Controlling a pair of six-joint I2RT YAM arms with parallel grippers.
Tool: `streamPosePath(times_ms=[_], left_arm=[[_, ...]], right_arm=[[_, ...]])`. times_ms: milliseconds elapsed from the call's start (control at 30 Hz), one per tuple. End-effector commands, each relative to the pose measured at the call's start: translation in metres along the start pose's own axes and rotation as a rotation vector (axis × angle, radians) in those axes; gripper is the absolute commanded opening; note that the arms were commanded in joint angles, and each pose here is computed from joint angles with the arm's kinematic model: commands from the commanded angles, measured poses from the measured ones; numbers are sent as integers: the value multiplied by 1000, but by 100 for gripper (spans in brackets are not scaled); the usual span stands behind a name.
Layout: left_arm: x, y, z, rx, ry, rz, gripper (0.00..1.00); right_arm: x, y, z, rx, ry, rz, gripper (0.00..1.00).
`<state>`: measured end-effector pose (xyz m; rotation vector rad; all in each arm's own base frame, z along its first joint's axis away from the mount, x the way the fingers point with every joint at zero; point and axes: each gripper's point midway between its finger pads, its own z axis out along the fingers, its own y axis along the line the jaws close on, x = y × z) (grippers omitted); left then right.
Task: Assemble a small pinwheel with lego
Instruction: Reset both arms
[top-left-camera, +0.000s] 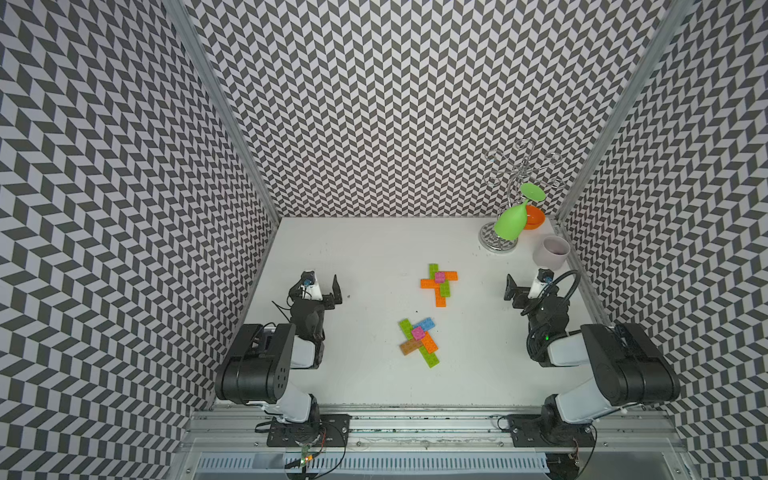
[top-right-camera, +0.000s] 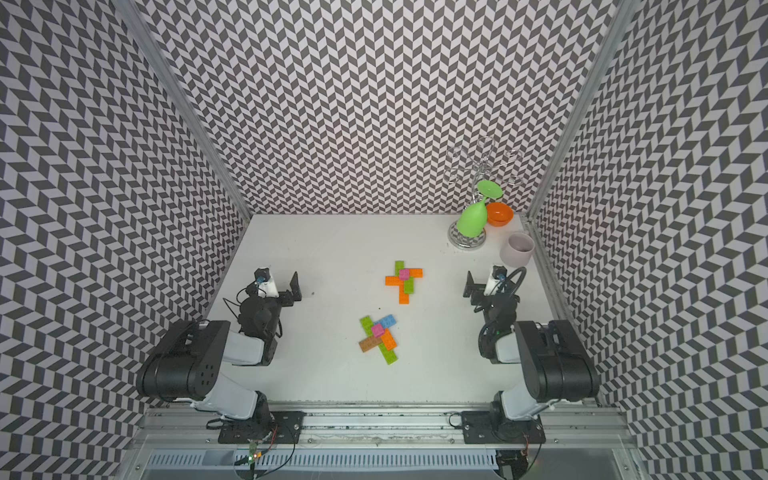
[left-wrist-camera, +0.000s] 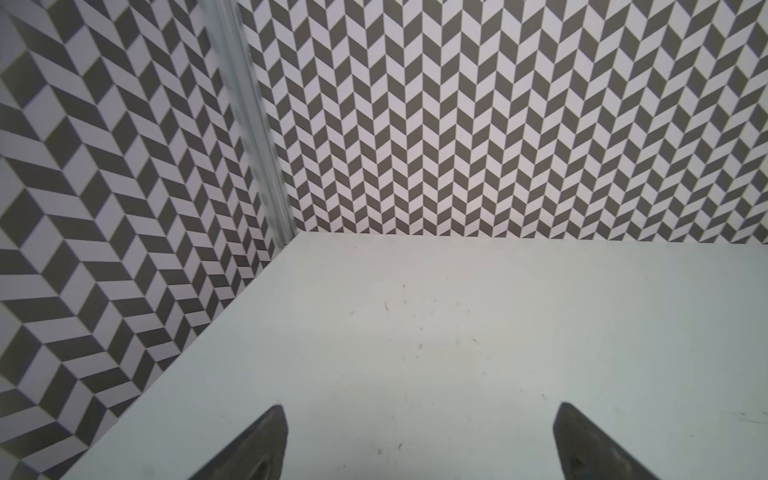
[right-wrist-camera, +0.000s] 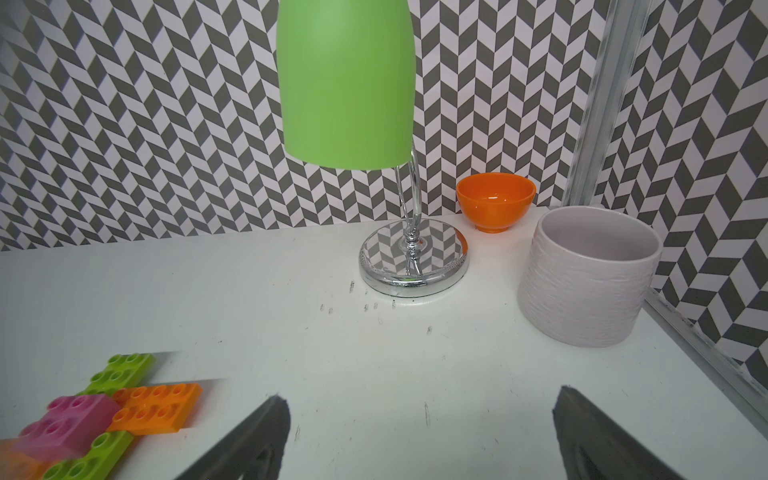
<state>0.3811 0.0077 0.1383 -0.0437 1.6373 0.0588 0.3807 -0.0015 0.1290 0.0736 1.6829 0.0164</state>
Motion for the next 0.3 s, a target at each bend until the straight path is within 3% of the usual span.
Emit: streamPosePath(times_ms=[0,200,267], left_arm=[[-8,-3,3,12,-22,-14,100],[-6,-2,7,15,-7,-15,100],[-14,-4,-7,21,-59,-11,100]], right_arm=[[-25,4,1,-14,-91,-12,99],[-23,4,1,-12,-88,-14,99],[-24,4,1,-12,-89,-14,99]])
